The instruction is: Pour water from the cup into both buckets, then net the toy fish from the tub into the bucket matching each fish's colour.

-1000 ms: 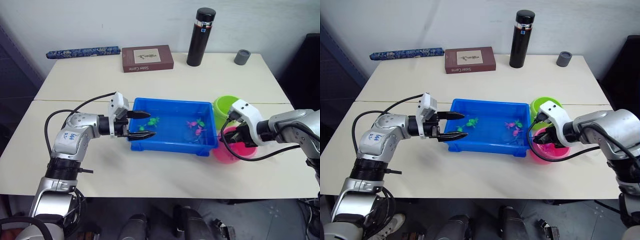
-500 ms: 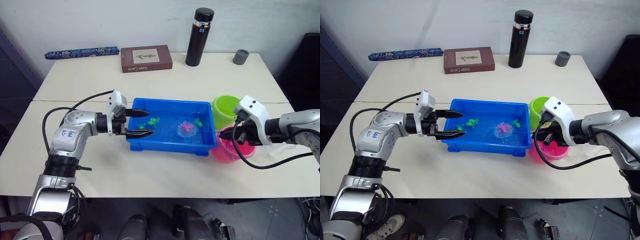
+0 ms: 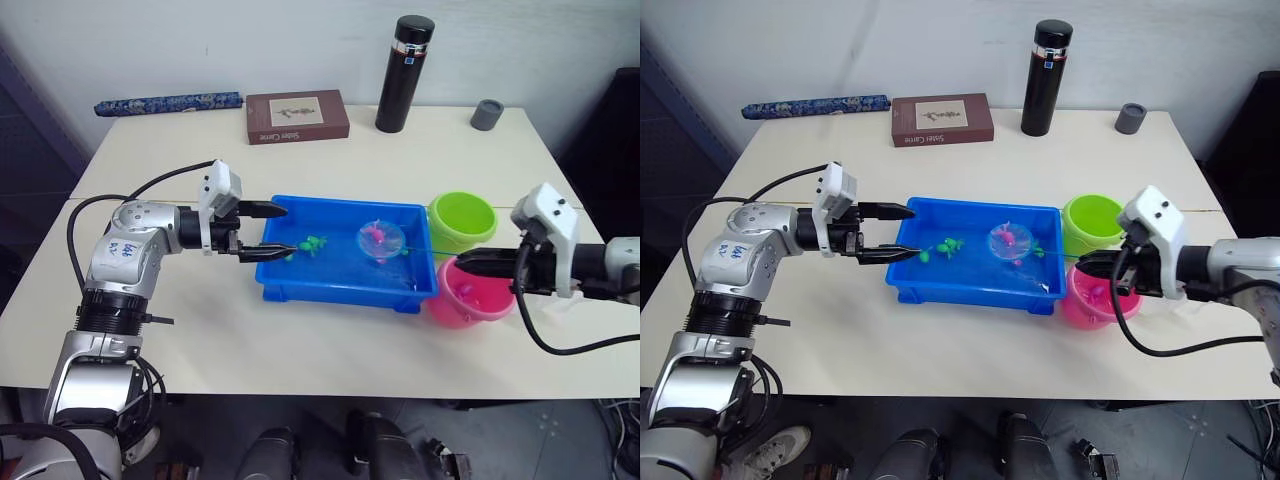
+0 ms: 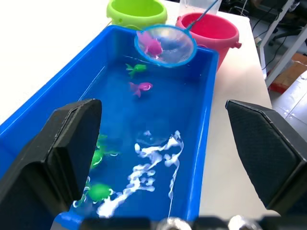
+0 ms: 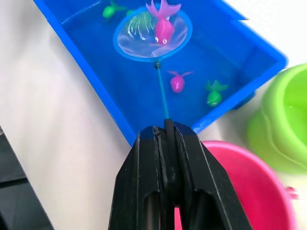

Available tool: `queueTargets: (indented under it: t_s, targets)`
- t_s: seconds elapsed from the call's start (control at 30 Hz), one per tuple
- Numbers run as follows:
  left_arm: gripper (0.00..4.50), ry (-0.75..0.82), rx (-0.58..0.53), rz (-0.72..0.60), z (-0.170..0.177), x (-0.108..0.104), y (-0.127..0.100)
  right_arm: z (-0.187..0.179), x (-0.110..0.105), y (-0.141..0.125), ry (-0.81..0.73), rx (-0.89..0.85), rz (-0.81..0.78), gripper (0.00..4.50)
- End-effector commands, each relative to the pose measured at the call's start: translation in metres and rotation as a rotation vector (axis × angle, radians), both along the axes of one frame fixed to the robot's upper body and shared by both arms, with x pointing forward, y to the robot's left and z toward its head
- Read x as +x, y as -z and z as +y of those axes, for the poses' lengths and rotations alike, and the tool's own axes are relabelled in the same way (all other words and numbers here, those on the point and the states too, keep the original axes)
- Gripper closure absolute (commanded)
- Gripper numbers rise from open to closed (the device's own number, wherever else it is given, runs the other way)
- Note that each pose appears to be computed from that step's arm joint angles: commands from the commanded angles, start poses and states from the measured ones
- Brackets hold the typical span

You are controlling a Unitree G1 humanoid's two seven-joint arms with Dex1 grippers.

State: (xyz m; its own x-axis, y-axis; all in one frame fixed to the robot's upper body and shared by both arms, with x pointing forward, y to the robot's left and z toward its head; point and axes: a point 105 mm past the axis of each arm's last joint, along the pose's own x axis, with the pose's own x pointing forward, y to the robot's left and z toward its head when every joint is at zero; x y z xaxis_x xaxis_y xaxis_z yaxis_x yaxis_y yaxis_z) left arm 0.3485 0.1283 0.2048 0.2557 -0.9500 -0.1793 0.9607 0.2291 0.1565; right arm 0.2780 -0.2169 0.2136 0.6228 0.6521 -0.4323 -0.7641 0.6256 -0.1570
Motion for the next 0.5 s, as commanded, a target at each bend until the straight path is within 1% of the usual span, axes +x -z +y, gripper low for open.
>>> queueTargets:
  t_s: [0.03, 0.3, 0.5]
  targets:
    - [0.04, 0.031, 0.003, -0.043, -0.005, -0.005, -0.008, -0.013, -0.01, -0.022, 0.015, -0.033, -0.127, 4.5]
    - [0.04, 0.024, 0.0, -0.035, 0.0, -0.01, -0.01, -0.062, -0.029, -0.018, 0.164, -0.114, -0.192, 4.5]
    - [0.04, -0.012, -0.007, -0.024, 0.006, -0.014, -0.009, -0.087, -0.042, -0.011, 0.225, -0.173, -0.197, 4.5]
